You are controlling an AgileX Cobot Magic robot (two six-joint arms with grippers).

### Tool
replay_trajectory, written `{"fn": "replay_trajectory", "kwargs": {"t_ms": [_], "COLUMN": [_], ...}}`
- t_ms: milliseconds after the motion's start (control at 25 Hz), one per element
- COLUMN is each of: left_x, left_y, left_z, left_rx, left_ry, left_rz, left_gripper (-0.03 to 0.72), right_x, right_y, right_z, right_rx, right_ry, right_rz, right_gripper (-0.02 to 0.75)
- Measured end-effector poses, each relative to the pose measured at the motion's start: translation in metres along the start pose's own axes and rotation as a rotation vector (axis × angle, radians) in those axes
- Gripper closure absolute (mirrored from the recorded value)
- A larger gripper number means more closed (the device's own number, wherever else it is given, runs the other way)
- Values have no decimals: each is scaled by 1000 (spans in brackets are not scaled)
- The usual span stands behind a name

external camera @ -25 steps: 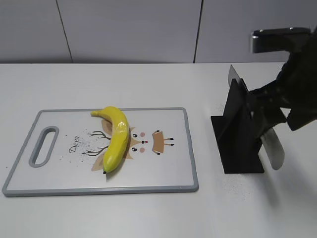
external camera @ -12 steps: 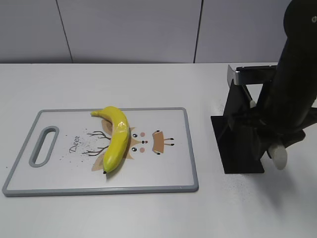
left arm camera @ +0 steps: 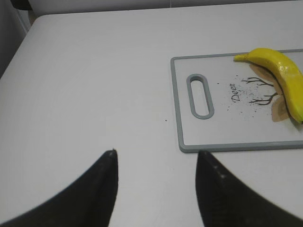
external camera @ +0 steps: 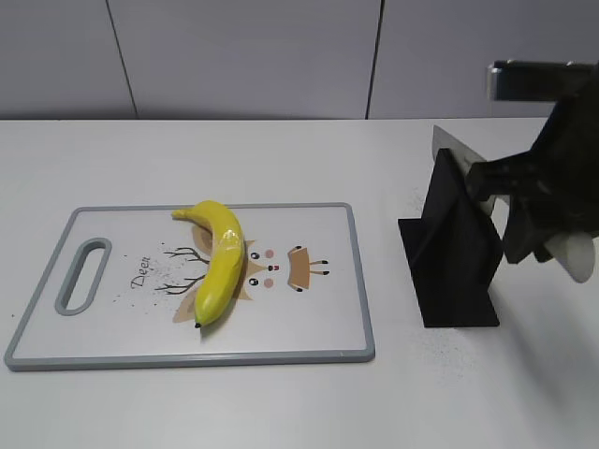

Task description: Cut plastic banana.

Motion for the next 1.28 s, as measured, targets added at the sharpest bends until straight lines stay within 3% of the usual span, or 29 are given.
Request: {"fn": "replay_trajectory", "kwargs": {"t_ms": [360, 600, 760, 920, 1120, 1280], "left_x": [0, -1, -2, -3, -17, -41], "left_y": [-1, 2, 24, 57, 104, 134], "left_z": [-2, -25, -61, -100, -141, -167], "left_rx": [-6, 11, 38, 103, 226, 289], "left_ry": [2, -2, 17, 52, 179, 309], "left_rz": [-2, -7, -16, -18, 72, 169], "left_gripper": [223, 220, 149, 84, 72, 71], "right_x": [1, -5, -3, 2, 10, 17], "right_y": [-75, -93, -93, -96, -100, -97], "right_z": [11, 8, -3, -21, -45, -62], "right_rx": [-344, -475, -500, -472, -457, -446], "right_ry": [-6, -38, -82, -251, -500, -703], "right_rz": [-45, 2, 10, 38, 68, 82], "right_gripper": [571, 571, 571, 571, 572, 572]}}
Point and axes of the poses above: a point on each arm's last joint axis where the gripper is mounted, y pointing out along that axis toward the gripper, x along the wrist's bending axis when the last joint is at zero, z = x × y, the point moved 4 cm from there along y, pointing out along that axis toward the gripper, and after that the axes turned 13 degrees about -y, right-handed, at the moved point
